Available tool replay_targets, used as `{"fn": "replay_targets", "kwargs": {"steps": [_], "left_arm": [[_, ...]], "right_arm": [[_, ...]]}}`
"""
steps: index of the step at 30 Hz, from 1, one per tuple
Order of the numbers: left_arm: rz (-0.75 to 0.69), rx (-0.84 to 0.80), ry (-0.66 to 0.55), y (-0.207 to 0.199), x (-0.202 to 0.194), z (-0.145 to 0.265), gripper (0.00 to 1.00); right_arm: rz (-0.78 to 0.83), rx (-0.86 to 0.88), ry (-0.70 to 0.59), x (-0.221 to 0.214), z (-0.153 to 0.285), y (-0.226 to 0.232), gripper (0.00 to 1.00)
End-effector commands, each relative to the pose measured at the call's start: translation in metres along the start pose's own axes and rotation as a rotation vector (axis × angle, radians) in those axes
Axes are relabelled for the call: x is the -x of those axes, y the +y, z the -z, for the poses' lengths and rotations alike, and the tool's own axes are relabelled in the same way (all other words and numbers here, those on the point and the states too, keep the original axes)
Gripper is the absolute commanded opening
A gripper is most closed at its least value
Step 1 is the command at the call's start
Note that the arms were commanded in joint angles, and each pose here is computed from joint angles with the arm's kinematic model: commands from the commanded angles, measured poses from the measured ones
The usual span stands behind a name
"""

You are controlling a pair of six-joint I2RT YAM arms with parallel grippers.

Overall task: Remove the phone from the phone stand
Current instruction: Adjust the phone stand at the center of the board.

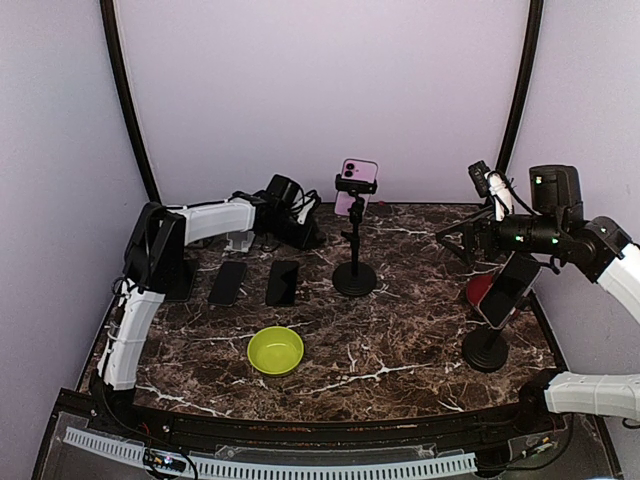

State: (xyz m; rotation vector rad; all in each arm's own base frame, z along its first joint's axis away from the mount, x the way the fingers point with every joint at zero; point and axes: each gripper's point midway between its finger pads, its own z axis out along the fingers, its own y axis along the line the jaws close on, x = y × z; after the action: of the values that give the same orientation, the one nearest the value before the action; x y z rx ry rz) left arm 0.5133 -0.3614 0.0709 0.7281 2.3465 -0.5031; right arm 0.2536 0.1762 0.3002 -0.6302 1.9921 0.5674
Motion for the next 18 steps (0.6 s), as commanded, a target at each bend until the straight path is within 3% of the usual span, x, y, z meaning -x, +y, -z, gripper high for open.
{"fn": "replay_targets", "kwargs": {"steps": [1, 18], "left_arm": [[-0.038, 0.048, -0.017, -0.002, 0.011, 0.003, 0.21], [-0.070, 0.112, 0.033, 0.008, 0.006, -0.026, 0.21]], "right_arm": [[0.001, 0.000, -0.035, 0.008, 0.002, 0.000, 0.99], [-0.001, -0.004, -0.030, 0.004, 0.001, -0.002, 0.99]]}}
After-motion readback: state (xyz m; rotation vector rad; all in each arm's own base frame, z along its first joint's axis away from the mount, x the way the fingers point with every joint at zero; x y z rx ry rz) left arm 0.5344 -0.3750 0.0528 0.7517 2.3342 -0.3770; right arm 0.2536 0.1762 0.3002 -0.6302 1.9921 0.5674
